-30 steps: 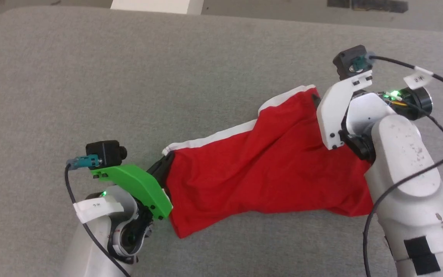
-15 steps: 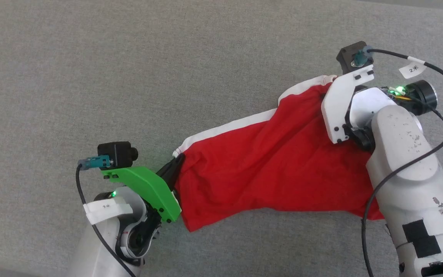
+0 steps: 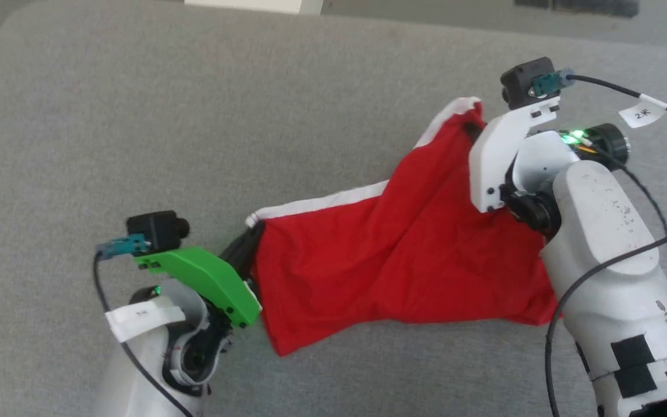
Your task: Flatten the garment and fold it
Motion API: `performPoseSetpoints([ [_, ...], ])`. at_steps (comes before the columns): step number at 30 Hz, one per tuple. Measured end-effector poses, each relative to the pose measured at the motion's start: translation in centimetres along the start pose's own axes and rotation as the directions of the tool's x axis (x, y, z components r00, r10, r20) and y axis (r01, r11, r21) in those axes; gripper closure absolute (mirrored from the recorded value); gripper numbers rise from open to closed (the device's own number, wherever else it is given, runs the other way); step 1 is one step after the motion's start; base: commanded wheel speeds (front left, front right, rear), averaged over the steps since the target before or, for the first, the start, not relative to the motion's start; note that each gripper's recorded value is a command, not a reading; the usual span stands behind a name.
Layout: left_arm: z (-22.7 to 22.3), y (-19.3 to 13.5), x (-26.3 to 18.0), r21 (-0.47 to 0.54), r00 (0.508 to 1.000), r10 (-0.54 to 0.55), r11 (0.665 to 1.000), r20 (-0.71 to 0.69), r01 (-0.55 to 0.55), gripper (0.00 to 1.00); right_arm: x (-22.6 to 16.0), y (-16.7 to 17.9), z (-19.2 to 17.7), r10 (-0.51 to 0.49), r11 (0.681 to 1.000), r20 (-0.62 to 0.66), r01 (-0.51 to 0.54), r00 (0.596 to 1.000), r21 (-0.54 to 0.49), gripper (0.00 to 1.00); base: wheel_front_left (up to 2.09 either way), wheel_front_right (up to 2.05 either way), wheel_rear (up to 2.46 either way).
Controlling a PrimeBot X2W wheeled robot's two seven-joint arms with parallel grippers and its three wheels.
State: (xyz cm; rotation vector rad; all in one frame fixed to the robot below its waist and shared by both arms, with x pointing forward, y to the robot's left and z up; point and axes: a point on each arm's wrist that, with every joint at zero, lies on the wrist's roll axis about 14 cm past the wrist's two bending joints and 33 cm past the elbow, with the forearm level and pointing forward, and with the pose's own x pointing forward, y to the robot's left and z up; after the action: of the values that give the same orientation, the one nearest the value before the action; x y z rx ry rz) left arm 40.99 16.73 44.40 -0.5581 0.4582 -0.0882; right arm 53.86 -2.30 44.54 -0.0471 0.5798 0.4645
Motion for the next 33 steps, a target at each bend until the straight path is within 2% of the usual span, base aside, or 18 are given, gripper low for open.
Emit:
performPoseSetpoints([
  [3,2.1,-1.0,-0.4,-0.009,0.997,-0.035,0.999,0.062,0.035,1.0,-1.9,1.0,2.7,0.052,0.995,0.082,-0.059,0.995,0.084,1.0,0.0,0.0,0.0],
  [5,4.1,-2.1,-0.6,-0.014,0.991,-0.073,0.997,0.111,0.075,1.0,-3.6,1.7,4.9,0.102,0.976,0.146,-0.128,0.984,0.178,1.0,0.0,0.0,0.0],
  [7,6.5,-3.1,-0.6,0.011,0.982,-0.106,0.994,0.154,0.106,1.0,-5.2,2.0,6.6,0.131,0.961,0.187,-0.171,0.974,0.217,1.0,0.0,0.0,0.0],
  [11,11.3,-5.0,-0.2,0.102,0.964,-0.165,0.984,0.211,0.146,1.0,-8.1,1.1,9.0,0.135,0.951,0.23,-0.192,0.964,0.244,1.0,0.0,0.0,0.0],
  [14,14.9,-6.3,0.4,0.225,0.952,-0.186,0.966,0.243,0.131,1.0,-10.1,-0.6,11.7,0.114,0.942,0.291,-0.196,0.95,0.272,1.0,0.0,0.0,0.0],
  [18,19.6,-7.9,2.0,0.293,0.934,-0.204,0.949,0.292,0.115,1.0,-12.0,-3.1,16.7,0.056,0.951,0.387,-0.167,0.92,0.259,1.0,0.0,0.0,0.0],
  [20,22.1,-8.7,2.8,0.275,0.917,-0.209,0.954,0.338,0.116,1.0,-12.3,-4.1,18.9,0.028,0.958,0.426,-0.145,0.904,0.246,1.0,0.0,0.0,0.0],
  [24,26.0,-9.7,4.7,0.339,0.895,-0.208,0.938,0.395,0.069,1.0,-11.8,-5.8,22.6,-0.026,0.967,0.501,-0.105,0.865,0.231,1.0,0.0,0.0,0.0],
  [27,28.8,-10.5,5.9,0.345,0.863,-0.217,0.937,0.456,0.053,1.0,-11.4,-6.6,25.3,-0.055,0.976,0.57,-0.078,0.82,0.206,1.0,0.0,0.0,0.0],
  [31,32.0,-11.8,7.0,0.366,0.795,-0.251,0.93,0.552,0.038,1.0,-10.8,-7.5,28.3,-0.078,0.981,0.662,-0.061,0.745,0.185,1.0,0.0,0.0,0.0],
  [33,33.4,-12.4,7.4,0.37,0.749,-0.275,0.928,0.603,0.043,1.0,-10.1,-7.7,29.0,-0.082,0.985,0.685,-0.047,0.724,0.167,1.0,0.0,0.0,0.0],
])
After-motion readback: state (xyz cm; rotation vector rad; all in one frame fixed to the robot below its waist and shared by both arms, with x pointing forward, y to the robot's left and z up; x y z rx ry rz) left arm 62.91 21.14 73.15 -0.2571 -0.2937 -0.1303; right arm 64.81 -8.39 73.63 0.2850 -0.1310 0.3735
